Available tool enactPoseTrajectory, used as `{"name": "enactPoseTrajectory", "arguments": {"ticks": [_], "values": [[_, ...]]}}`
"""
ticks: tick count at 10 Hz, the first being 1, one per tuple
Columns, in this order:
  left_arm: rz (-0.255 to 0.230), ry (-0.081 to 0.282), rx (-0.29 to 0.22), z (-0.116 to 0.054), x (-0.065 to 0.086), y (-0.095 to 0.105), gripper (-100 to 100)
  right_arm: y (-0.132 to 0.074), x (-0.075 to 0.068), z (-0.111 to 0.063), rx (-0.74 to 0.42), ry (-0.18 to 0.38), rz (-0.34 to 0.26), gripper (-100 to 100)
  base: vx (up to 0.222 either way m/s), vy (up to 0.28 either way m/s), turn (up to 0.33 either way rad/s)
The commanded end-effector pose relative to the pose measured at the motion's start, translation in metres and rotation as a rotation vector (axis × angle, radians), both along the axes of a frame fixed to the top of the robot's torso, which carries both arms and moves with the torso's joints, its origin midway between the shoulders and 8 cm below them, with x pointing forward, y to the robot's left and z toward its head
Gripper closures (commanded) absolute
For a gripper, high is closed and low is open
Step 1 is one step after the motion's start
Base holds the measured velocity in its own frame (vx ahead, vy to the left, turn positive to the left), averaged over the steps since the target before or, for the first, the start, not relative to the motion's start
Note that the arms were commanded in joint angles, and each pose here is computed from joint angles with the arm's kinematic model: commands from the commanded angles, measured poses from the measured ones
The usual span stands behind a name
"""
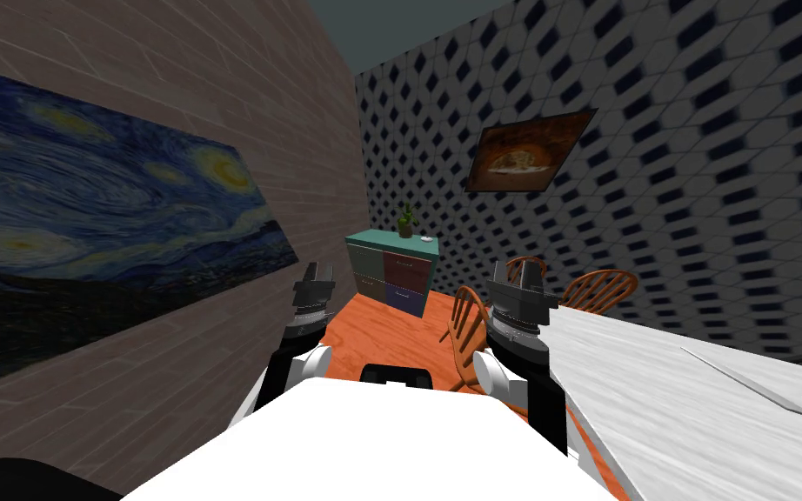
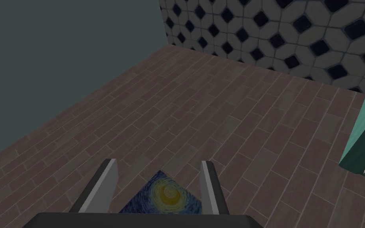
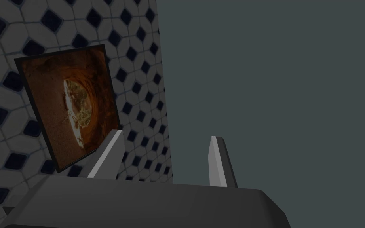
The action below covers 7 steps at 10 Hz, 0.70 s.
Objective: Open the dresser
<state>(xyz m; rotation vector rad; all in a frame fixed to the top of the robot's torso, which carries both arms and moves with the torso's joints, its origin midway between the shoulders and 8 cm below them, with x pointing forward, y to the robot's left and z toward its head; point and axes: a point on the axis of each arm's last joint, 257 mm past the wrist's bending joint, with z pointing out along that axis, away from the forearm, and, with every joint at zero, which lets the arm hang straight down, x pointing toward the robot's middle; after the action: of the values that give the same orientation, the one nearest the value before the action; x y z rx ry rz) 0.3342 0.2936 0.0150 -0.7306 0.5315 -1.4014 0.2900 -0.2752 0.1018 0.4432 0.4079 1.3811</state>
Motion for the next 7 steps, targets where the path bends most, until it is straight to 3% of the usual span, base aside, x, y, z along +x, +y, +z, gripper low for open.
{"name": "enactPoseTrajectory", "arguments": {"ticks": [1,3,4,7], "values": [[0.000,0.000,0.000,0.000,0.000,0.000,0,0.000,0.000,0.000,0.000,0.000,0.000,0,0.000,0.000,0.000],[0.000,0.000,0.000,0.000,0.000,0.000,0,0.000,0.000,0.000,0.000,0.000,0.000,0,0.000,0.000,0.000],[-0.014,0.007,0.023,-0.001,0.003,-0.003,-100,0.000,0.000,0.000,0.000,0.000,0.000,0,0.016,-0.001,-0.014],[-0.044,0.026,0.073,-0.004,0.012,-0.009,-100,0.000,0.000,0.000,0.000,0.001,0.000,0,0.034,0.011,-0.029]]}}
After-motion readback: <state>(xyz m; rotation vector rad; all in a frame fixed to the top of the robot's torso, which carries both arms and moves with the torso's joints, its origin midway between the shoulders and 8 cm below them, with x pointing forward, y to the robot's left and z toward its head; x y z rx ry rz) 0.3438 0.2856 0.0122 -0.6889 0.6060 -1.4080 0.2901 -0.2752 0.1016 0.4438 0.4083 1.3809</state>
